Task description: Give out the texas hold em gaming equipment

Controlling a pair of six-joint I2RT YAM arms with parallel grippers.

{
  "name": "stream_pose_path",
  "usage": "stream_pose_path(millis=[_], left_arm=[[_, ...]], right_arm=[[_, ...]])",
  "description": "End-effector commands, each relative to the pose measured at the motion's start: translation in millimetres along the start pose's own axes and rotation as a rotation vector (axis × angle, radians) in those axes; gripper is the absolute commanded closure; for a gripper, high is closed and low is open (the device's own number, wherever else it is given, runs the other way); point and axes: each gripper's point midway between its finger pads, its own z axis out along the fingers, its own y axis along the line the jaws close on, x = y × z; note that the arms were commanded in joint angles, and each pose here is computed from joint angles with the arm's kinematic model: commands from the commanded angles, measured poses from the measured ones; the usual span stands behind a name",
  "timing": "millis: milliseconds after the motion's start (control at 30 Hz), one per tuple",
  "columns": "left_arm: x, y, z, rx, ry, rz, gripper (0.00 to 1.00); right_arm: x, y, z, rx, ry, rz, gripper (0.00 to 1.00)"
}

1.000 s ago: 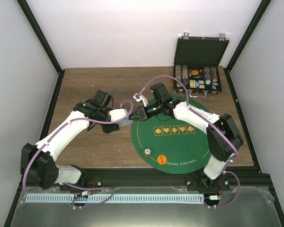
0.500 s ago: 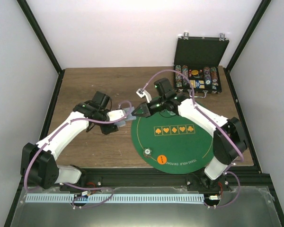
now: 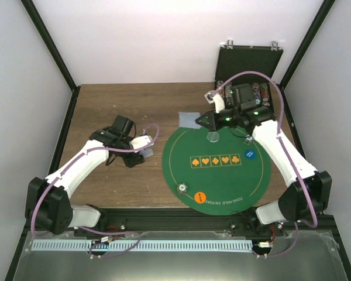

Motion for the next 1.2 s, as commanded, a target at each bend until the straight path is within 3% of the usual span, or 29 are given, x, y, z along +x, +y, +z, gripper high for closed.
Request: stream_pose_path(millis=[0, 133, 733, 1033, 1167], left_arm=[[-2.7, 2.4, -10.3, -0.038, -0.035, -0.052, 0.43], [2.2, -0.2, -11.7, -0.046, -0.034, -0.061, 0.43], [0.1, -4.5, -15.8, -0.032, -0.054, -0.08, 0.42], [0.0, -2.9, -13.1, -0.038, -0.054, -0.085, 0.42], [-2.4, -1.8, -16.0, -0.044, -0.064, -0.084, 0.42]], right_arm=[[11.2, -38.1, -39.6, 0.248, 0.036, -0.03, 0.99], [29.6, -64.5, -57.8, 0.429, 0.114, -0.066, 0.99], [60.9, -96.4, -100.7, 0.727, 0.246, -0.187, 0.99], [131.9, -104.9, -131.0, 0.845, 0.459, -0.234, 0.99], [171.3, -112.0, -143.7, 0.881, 0.621, -0.238, 0.99]])
